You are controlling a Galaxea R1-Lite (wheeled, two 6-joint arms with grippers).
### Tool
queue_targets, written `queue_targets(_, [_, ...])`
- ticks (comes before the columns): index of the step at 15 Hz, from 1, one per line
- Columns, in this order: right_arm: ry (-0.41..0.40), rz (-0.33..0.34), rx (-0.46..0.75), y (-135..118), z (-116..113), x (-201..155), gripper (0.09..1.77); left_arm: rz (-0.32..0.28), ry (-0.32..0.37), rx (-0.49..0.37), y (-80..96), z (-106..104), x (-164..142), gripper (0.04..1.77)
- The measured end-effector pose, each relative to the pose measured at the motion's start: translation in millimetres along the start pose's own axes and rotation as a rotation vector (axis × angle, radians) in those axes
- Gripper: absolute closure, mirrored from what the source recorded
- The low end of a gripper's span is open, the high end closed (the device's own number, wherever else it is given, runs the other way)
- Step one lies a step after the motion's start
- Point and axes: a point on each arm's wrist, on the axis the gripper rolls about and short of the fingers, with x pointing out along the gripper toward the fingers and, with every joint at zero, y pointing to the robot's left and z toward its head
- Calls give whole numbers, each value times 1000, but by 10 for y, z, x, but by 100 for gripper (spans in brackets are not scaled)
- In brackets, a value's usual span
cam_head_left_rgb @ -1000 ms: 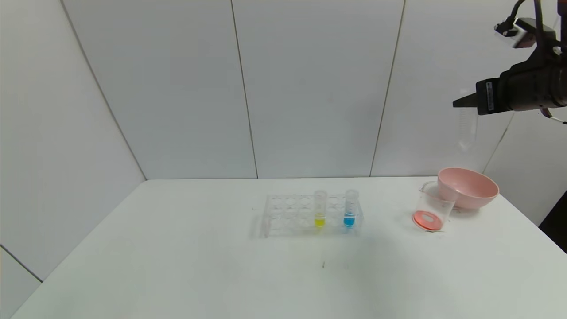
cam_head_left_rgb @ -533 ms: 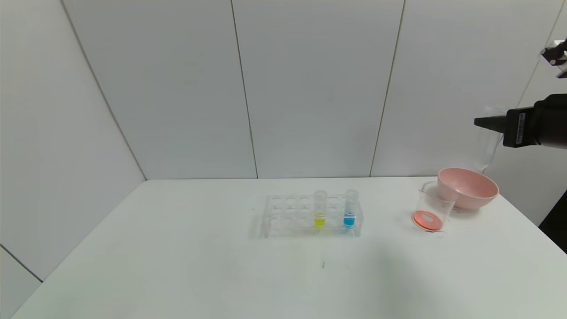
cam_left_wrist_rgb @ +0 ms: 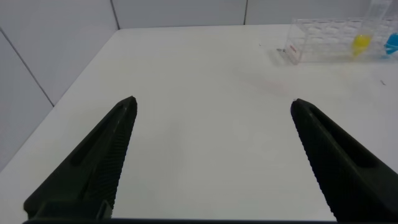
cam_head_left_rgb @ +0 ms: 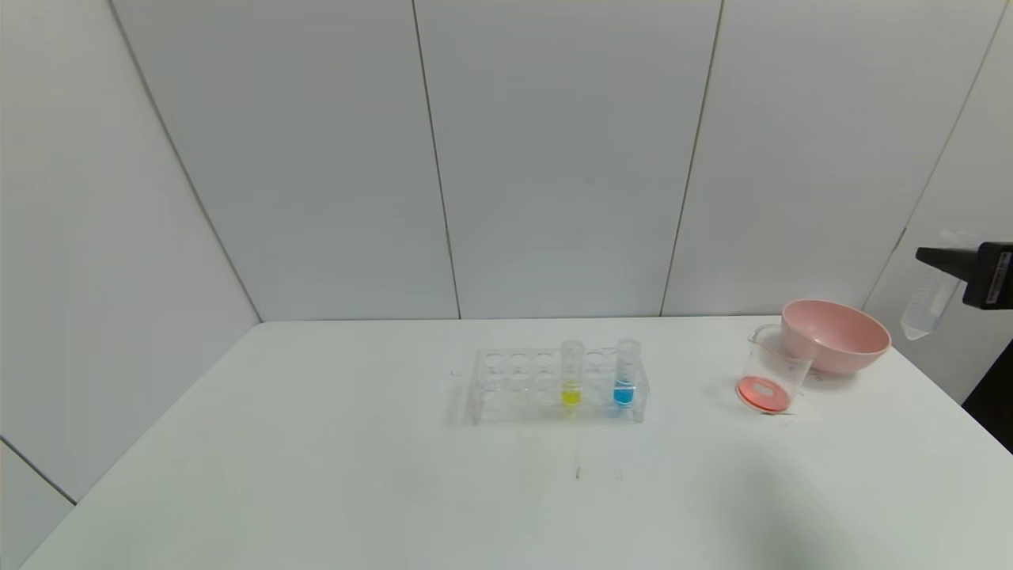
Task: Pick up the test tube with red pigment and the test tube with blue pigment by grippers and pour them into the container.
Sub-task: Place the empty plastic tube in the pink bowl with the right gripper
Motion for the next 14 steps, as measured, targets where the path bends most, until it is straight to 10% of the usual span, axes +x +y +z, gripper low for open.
queue_targets(14, [-63,-80,34,-615,-508,1486,135,0,0,0,0,0,0,5])
